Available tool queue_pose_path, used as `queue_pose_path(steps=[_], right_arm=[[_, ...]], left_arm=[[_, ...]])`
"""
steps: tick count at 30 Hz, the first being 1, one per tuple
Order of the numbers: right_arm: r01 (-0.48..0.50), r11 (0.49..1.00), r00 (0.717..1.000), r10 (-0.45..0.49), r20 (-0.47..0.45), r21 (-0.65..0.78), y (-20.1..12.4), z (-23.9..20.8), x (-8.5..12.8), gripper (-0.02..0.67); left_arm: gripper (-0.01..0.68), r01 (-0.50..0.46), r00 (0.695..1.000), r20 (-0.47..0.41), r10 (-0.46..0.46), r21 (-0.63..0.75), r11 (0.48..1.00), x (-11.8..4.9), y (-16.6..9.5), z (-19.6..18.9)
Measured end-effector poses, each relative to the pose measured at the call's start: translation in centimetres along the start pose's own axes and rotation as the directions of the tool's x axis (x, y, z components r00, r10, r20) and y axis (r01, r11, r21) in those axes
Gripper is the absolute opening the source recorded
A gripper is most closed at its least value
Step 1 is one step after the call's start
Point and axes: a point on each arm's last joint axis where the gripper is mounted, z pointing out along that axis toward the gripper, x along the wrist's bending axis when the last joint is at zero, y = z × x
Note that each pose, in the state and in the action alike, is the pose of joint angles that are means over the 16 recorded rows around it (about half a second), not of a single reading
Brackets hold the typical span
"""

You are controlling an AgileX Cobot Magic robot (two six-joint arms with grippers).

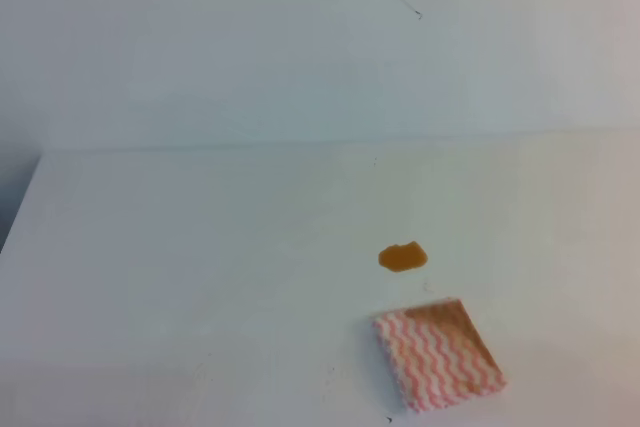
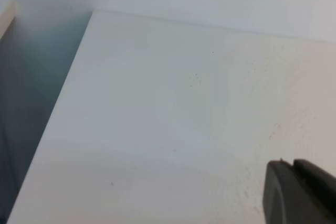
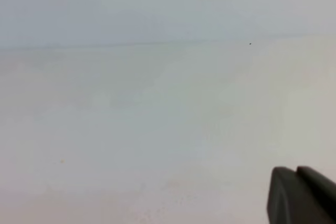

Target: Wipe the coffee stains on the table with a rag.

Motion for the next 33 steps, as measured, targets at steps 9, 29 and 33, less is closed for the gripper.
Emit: queue_pose_path(steps=[9, 29, 33], right_arm=[[0.0, 1.0, 1.0, 0.0, 0.0, 0.005, -0.02, 0.04, 0.0, -0.003], [0.0, 1.0, 1.0, 0.0, 0.0, 0.004, -0.02, 0.03, 0.0, -0.003], [0.0, 1.0, 1.0, 0.0, 0.0, 0.0, 0.0, 0.0, 0.0, -0.003]], left_arm=[[-0.001, 0.0, 1.0, -0.001, 0.0, 0.002, 1.0, 0.0, -0.01, 0.01], [-0.001, -0.002, 1.0, -0.001, 0.002, 0.002, 1.0, 0.0, -0.01, 0.01], [-0.001, -0.002, 1.0, -0.001, 0.002, 0.005, 1.0, 0.06, -0.22, 0.08]])
